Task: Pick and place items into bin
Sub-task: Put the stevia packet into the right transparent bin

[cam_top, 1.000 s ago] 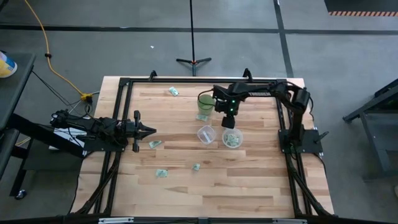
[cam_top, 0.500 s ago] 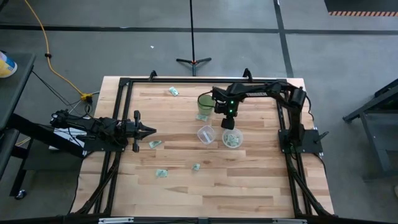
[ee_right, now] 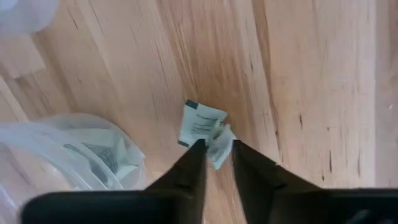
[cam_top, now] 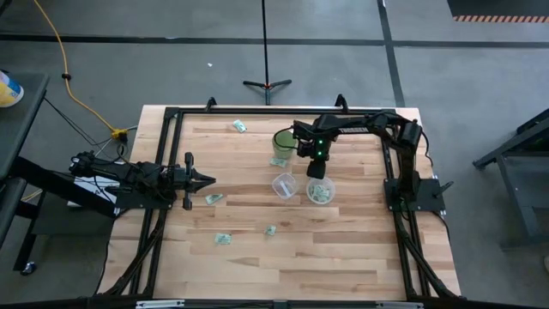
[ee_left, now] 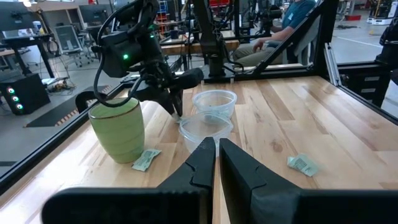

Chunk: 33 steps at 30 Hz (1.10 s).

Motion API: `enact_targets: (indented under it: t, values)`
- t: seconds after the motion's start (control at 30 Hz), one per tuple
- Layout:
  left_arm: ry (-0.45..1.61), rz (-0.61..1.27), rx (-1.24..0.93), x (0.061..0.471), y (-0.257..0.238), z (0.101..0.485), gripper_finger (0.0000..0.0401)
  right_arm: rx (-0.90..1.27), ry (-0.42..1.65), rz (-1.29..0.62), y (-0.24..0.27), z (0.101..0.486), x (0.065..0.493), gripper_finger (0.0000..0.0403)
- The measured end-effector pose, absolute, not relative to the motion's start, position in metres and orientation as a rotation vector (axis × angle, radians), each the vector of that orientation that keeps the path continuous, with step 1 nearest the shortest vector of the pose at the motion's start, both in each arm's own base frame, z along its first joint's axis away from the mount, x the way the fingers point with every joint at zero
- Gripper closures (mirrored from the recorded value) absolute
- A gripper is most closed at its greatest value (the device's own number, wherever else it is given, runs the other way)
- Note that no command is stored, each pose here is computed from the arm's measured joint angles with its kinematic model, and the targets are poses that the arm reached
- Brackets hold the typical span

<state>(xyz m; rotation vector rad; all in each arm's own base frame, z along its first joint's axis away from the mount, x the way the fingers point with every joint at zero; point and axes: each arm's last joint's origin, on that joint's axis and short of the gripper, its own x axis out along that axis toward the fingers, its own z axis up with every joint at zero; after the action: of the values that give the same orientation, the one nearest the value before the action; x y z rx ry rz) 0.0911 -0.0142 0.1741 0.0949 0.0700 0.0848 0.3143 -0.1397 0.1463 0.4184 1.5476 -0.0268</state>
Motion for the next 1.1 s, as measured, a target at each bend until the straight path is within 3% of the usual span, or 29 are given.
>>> enact_targets:
  t: [0.1,0.17,0.43,0.7,0.9,1.1]
  values:
    - [0.07,0.085,0.095,0.091,-0.014,0.174,0.0341,0.419,1.554,-0.014,-0.139,0.146,0.314,0.0385]
    - [0.07,0.085,0.095,0.091,-0.014,0.174,0.0341,0.421,1.58,0.031,-0.137,0.148,0.311,0.0396]
    - [0.07,0.086,0.095,0.091,-0.014,0.174,0.0341,0.346,1.725,-0.001,-0.142,0.178,0.309,0.0398]
    - [0.07,0.086,0.094,0.091,-0.014,0.174,0.0341,0.326,1.644,-0.015,-0.145,0.229,0.328,0.04]
    - [0.07,0.087,0.094,0.091,-0.014,0.174,0.0341,0.295,1.594,0.084,-0.117,0.258,0.345,0.0402]
    - [0.07,0.087,0.095,0.091,-0.014,0.174,0.0341,0.249,1.635,0.207,-0.073,0.26,0.353,0.0402]
